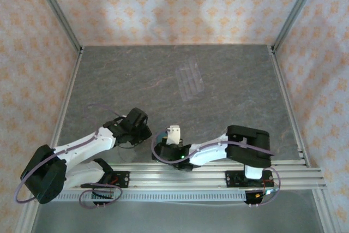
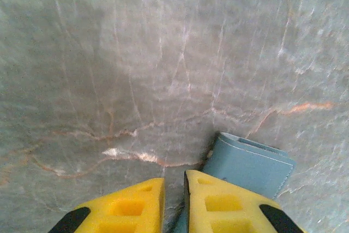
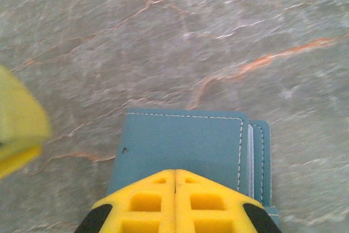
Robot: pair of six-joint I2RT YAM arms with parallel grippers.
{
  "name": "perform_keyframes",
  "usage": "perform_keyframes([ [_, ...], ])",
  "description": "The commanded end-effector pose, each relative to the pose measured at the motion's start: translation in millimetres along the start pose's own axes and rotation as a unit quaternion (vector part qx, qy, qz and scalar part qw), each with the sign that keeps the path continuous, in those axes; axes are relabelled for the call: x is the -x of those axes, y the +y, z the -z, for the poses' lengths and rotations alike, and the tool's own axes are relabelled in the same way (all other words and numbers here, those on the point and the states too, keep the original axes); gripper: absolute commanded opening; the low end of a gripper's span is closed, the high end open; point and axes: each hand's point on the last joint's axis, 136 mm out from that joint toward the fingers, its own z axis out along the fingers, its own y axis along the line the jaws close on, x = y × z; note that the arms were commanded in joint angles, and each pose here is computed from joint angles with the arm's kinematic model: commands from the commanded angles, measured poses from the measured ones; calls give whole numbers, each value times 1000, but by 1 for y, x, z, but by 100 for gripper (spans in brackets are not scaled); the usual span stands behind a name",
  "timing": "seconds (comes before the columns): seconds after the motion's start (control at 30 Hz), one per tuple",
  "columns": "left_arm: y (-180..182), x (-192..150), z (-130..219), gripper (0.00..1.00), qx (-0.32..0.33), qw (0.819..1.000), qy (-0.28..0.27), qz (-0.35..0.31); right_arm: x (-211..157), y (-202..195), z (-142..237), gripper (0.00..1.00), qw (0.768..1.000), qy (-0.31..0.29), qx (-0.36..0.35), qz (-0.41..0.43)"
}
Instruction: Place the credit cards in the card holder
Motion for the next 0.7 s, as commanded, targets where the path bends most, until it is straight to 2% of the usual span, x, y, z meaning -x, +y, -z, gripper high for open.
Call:
perform_keyframes([
  [0.0, 9, 10, 9, 19, 22, 1000, -2, -14, -32, -70, -12, 0, 989, 81, -81, 88],
  [0.23, -7, 27, 2, 22, 23, 999, 15, -36, -6, -77, -44, 0, 990, 103, -37, 87],
  [0.37, -27, 34, -2, 22, 8, 998, 33, -58, 18, -59, -61, 0, 988, 129, 25, 81],
  [0.6, -66, 44, -14, 24, -16, 991, 58, -121, 37, -26, -44, 1, 976, 163, 102, 104],
  [0.67, -70, 44, -21, 24, -15, 990, 64, -126, 40, -24, -39, 6, 973, 174, 108, 106],
])
